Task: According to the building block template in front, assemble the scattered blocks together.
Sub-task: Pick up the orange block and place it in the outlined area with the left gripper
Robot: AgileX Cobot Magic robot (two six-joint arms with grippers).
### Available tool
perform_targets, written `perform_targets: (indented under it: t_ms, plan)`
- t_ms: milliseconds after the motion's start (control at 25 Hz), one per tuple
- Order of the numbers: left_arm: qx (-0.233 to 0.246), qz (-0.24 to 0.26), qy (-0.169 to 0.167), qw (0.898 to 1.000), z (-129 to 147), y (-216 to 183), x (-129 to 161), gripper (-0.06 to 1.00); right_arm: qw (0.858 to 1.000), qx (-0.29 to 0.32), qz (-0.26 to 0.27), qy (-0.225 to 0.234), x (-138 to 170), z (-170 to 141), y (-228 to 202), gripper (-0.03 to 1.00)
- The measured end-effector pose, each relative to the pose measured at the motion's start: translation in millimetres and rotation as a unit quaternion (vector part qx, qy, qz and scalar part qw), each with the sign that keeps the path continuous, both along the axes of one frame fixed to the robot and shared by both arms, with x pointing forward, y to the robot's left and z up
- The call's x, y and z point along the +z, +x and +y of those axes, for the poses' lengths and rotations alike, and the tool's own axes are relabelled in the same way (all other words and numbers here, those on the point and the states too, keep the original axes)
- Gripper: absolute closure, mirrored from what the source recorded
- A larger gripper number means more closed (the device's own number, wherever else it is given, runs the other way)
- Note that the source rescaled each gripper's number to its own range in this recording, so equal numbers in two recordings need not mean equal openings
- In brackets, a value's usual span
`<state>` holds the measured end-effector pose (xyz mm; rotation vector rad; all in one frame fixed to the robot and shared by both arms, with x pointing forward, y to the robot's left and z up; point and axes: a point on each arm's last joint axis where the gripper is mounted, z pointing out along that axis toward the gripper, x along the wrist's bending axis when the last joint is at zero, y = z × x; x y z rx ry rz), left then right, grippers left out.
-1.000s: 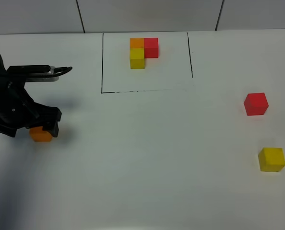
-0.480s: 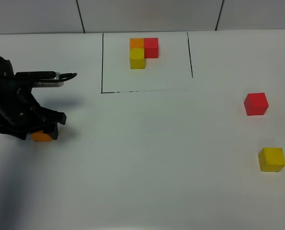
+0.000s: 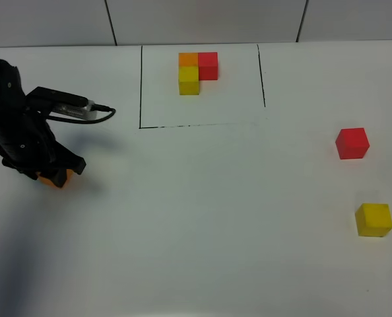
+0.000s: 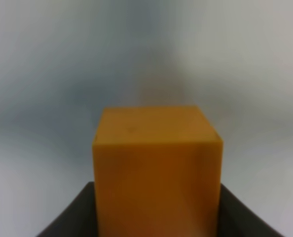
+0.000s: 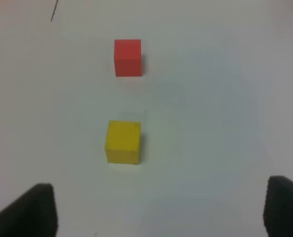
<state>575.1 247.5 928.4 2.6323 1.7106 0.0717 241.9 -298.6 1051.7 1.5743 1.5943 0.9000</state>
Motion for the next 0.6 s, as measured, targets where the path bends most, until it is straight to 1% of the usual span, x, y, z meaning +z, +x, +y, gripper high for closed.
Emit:
perform_targets:
  t_ms: [80,160,280,360,520,600]
  plan:
    - [-0.084,0.005,0.004,0.996,-14,1,6,0.94,1.000,0.000,0.000,0.000,0,0,0,0.20]
    - [-0.156,0.010,0.006,0.988,-28,3,12,0.94,1.000,0.000,0.000,0.000,0,0,0,0.20]
    - [-0.247,0.024,0.010,0.969,-54,9,15,0.94,1.000,0.000,0.000,0.000,0,0,0,0.20]
    - [-0.302,0.033,0.014,0.953,-74,15,14,0.94,1.000,0.000,0.000,0.000,0,0,0,0.20]
    - [-0.386,0.035,0.021,0.922,-115,26,12,0.94,1.000,0.000,0.000,0.000,0,0,0,0.20]
    - [-0.414,0.027,0.033,0.909,-133,34,14,0.94,1.000,0.000,0.000,0.000,0,0,0,0.20]
